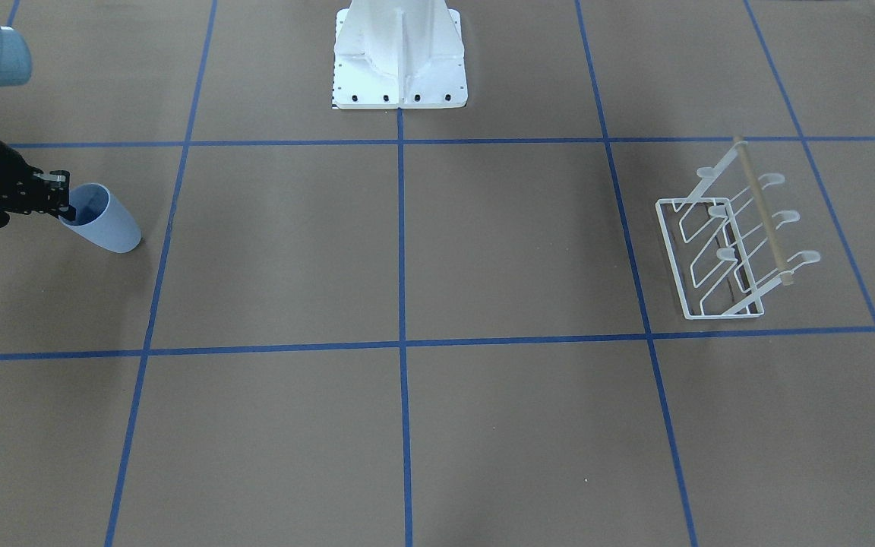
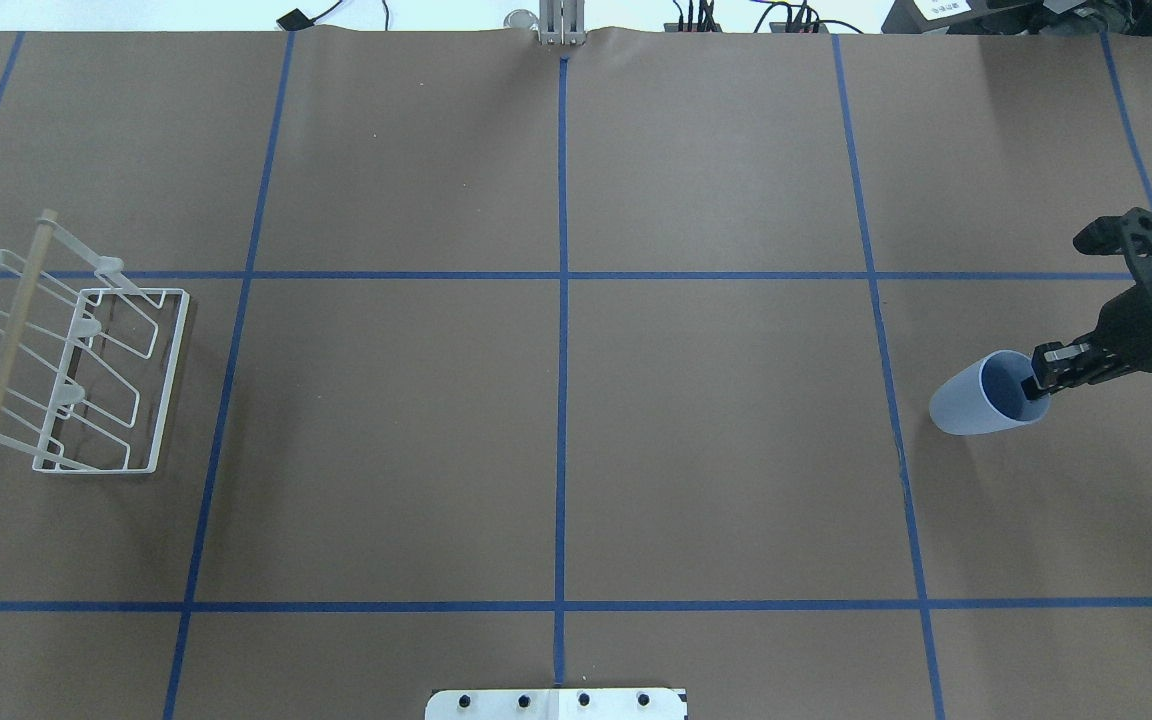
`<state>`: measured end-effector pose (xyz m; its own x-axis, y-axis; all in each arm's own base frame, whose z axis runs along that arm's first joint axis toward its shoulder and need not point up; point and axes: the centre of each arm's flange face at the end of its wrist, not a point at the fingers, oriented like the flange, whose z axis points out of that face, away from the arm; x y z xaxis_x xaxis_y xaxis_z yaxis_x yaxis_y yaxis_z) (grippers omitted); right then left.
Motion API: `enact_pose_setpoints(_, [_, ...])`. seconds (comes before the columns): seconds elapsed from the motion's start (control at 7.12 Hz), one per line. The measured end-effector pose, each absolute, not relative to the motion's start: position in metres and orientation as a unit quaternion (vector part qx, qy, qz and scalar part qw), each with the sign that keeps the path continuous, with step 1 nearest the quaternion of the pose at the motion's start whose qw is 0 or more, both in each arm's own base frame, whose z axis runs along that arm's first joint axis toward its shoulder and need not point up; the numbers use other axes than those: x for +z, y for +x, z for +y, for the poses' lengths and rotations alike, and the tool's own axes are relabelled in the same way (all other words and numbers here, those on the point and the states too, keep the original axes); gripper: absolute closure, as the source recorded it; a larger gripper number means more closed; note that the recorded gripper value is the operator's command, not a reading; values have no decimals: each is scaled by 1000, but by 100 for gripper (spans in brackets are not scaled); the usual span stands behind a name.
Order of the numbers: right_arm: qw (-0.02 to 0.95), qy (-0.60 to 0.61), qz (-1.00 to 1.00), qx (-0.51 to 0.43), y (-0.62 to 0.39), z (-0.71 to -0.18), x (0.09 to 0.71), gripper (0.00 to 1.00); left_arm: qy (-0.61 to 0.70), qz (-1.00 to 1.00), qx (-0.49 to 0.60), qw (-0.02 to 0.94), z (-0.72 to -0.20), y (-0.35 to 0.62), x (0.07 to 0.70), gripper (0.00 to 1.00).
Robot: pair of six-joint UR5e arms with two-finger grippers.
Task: Hang cup on cup holder
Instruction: 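Lift and tip the cup sideways with the right gripper while the left arm moves in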
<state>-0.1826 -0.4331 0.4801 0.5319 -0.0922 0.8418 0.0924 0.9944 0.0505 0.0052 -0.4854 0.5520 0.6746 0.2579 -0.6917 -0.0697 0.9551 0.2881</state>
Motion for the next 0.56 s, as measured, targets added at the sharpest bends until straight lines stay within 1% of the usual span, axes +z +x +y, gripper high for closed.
enact_pose_setpoints(0.28, [854,10,-518,-49,-167,-438,462,100,124,407,56,903,-504,9,524,2])
enact_pose_setpoints(0.56, [829,25,-558,-22,-167,-443,434,100,134,444,35,885,-530,20,473,2])
